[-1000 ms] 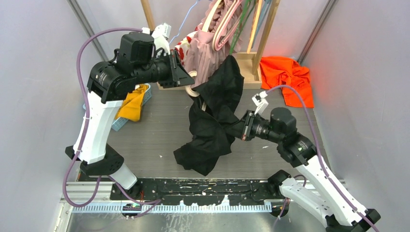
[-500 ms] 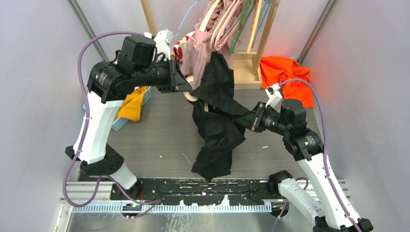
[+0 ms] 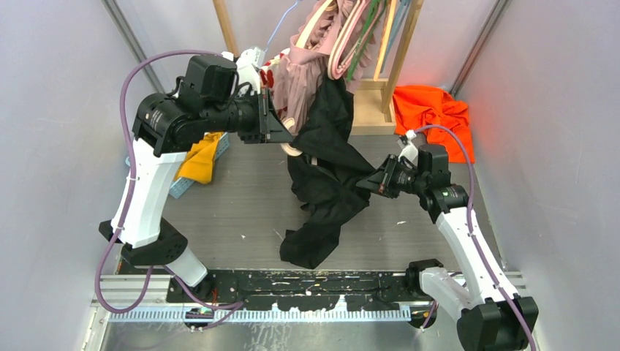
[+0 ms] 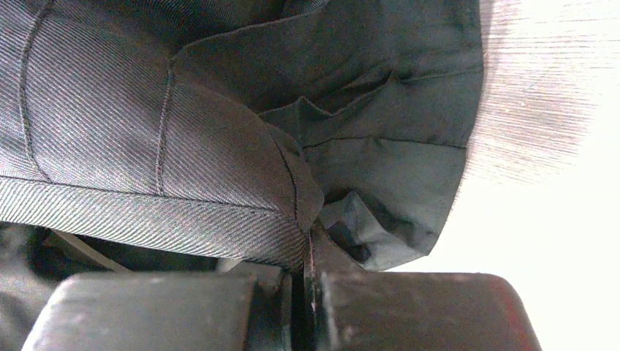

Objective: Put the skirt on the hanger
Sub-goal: Adjust the skirt on the hanger.

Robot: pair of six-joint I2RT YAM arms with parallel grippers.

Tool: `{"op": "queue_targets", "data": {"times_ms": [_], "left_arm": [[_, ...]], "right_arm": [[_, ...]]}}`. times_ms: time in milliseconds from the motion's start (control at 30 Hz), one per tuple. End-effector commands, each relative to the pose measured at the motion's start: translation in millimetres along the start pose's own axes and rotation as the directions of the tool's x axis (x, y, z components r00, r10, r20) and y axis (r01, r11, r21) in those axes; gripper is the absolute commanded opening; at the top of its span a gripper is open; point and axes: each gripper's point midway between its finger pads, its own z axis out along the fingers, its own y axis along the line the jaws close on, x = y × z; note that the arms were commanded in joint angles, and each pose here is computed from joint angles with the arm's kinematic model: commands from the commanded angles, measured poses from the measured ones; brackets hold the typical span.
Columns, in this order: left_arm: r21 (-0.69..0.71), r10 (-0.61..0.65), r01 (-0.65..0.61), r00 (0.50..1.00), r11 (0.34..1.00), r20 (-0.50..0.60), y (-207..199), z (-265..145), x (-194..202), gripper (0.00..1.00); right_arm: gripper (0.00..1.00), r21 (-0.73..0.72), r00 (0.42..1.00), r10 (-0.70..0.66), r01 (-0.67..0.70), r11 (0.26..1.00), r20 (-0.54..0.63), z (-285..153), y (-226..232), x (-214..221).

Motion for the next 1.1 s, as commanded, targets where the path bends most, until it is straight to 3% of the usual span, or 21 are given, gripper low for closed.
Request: {"op": "queue_targets", "data": {"times_ms": [0, 133, 167, 267, 400, 567, 800, 1067], "left_arm": [[0.105, 0.04, -0.049, 0.995, 0.993, 0.088, -25, -34, -9, 0.08], [0.092, 0.035, -0.043, 0.996, 0.995, 0.086, -22, -33, -8, 0.08], [0.087, 0.035, -0.042, 0.996, 0.995, 0.08, -20, -32, -7, 0.08], [0.07, 0.03, -0.033, 0.998, 0.997, 0.046, -14, -25, -1, 0.08], [0.038, 0.016, -0.017, 1.0, 0.999, 0.008, -3, -12, 7, 0.08], [0.006, 0.005, -0.005, 1.0, 1.0, -0.006, 4, 2, 9, 0.08], [-0.032, 0.005, -0.005, 1.0, 0.999, -0.012, 11, 25, 8, 0.08], [-0.095, 0.005, -0.006, 1.0, 0.995, -0.012, 22, 50, 5, 0.09]], "right_arm": [[0.05, -0.039, 1.0, 0.012, -0.012, 0.999, 0.0, 9, -2, -6], [0.36, -0.061, 1.0, -0.024, 0.023, 0.998, -0.011, 0, 11, -3], [0.54, -0.055, 0.999, -0.04, 0.04, 0.998, 0.001, -5, 15, -3], [0.74, -0.033, 0.994, -0.096, 0.098, 0.995, 0.055, -27, 30, -6], [0.75, 0.065, 0.977, -0.184, 0.177, 0.982, 0.111, -60, 40, -9], [0.73, 0.029, 0.957, -0.233, 0.231, 0.972, 0.173, -86, 73, -14], [0.7, -0.317, 0.965, -0.212, 0.251, 0.915, 0.152, -105, 154, -2], [0.65, -0.371, 0.959, -0.279, 0.28, 0.885, 0.057, -91, 186, 27]]}}
